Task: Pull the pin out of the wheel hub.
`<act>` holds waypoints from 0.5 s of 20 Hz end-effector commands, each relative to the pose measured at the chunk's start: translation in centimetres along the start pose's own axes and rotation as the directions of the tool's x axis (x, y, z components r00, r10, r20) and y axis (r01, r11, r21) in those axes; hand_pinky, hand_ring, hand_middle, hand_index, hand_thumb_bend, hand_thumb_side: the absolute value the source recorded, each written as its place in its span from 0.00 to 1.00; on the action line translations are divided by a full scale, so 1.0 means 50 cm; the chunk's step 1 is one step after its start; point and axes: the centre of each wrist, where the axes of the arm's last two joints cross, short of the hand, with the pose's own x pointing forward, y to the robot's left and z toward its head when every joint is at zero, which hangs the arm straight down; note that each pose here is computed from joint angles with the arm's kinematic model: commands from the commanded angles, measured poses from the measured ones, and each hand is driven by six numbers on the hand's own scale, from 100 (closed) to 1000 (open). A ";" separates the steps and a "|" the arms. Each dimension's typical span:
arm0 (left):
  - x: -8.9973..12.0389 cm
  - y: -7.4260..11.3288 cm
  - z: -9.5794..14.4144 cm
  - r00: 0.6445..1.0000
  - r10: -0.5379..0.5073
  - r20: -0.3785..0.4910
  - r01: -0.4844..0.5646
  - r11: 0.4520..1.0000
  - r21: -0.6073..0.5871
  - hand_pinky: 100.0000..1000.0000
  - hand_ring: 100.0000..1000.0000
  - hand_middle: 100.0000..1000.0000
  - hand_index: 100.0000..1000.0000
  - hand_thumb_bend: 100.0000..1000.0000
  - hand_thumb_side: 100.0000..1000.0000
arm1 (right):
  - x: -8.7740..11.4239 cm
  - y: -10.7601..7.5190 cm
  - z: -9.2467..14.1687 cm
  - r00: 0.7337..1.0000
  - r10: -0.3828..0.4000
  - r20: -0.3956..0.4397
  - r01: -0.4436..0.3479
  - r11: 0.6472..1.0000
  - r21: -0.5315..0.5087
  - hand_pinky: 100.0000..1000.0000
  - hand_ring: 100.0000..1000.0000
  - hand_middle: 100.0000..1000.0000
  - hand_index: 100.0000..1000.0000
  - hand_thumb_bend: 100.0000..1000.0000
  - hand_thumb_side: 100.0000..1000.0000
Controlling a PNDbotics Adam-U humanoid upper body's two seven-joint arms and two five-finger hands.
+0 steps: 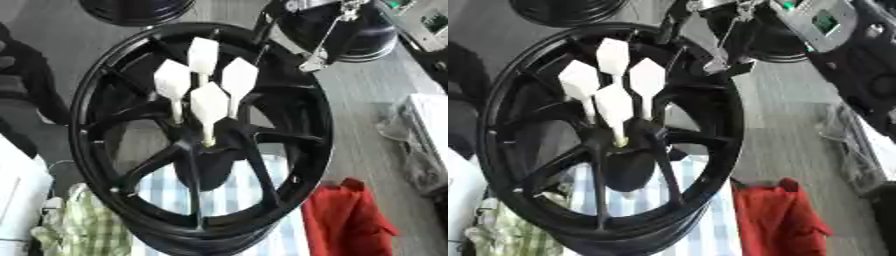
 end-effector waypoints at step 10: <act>0.012 0.023 -0.003 0.999 -0.047 0.013 0.047 0.999 0.008 0.65 0.75 0.75 0.76 0.00 0.83 | 0.012 -0.010 -0.008 0.996 0.085 0.037 -0.086 0.996 0.037 0.90 0.80 0.78 0.86 0.21 0.00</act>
